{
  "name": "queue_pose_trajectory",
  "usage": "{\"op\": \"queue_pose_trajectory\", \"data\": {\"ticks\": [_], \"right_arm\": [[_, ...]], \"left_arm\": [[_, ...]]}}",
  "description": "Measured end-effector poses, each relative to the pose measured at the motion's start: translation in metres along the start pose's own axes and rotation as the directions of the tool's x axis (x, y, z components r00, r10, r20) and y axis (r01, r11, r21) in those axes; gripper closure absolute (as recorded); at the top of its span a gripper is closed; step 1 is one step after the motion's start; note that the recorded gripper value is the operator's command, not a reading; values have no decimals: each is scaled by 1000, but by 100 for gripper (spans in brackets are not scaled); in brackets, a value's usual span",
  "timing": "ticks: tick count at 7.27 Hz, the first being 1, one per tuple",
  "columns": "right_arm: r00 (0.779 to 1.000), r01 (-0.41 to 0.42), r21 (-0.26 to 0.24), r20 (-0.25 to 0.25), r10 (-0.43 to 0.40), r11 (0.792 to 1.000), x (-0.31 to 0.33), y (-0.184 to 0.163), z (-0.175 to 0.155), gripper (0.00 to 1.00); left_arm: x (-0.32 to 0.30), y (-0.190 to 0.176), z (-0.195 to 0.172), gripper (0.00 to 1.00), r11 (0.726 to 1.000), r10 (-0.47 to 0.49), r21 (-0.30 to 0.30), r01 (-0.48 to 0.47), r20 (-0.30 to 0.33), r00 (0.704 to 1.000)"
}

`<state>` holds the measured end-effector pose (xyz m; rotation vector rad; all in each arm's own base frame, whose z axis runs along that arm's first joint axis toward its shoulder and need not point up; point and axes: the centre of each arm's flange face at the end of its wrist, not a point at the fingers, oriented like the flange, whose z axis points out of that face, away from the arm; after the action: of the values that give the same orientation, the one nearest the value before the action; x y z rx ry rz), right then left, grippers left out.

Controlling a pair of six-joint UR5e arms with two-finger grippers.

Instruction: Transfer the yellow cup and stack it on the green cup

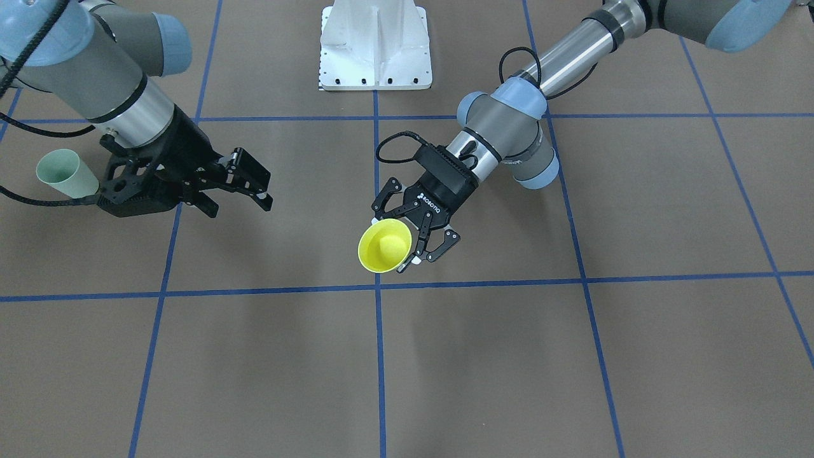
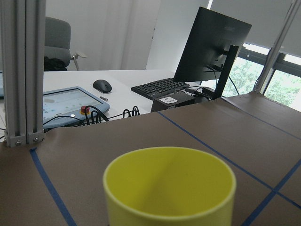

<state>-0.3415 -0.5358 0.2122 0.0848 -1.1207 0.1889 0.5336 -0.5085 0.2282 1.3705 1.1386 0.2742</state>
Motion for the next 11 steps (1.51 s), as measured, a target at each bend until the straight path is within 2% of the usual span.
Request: {"op": "queue_pose_trajectory", "data": {"ticks": [2, 4, 6, 8, 9, 11], "right_arm": [[998, -68, -1, 19, 68, 998, -43, 2, 14, 0], [994, -109, 0, 22, 109, 994, -68, 9, 28, 2], [993, -117, -35, 19, 117, 993, -74, 21, 37, 4], [992, -124, -125, 13, 127, 984, -68, 31, 43, 5], [992, -126, -148, 8, 129, 981, -64, 33, 45, 6], [992, -128, -160, -3, 129, 979, -57, 34, 50, 8]], "left_arm": [[24, 16, 1, 31, 992, 127, 6, -127, 27, 992], [67, 35, 1, 31, 981, 190, 15, -191, 54, 980], [84, 39, 0, 31, 980, 198, 22, -199, 56, 979], [87, 38, 0, 31, 980, 197, 25, -199, 58, 979], [87, 37, 0, 31, 980, 196, 29, -198, 62, 979], [91, 25, -4, 31, 981, 183, 56, -187, 62, 981]]}}
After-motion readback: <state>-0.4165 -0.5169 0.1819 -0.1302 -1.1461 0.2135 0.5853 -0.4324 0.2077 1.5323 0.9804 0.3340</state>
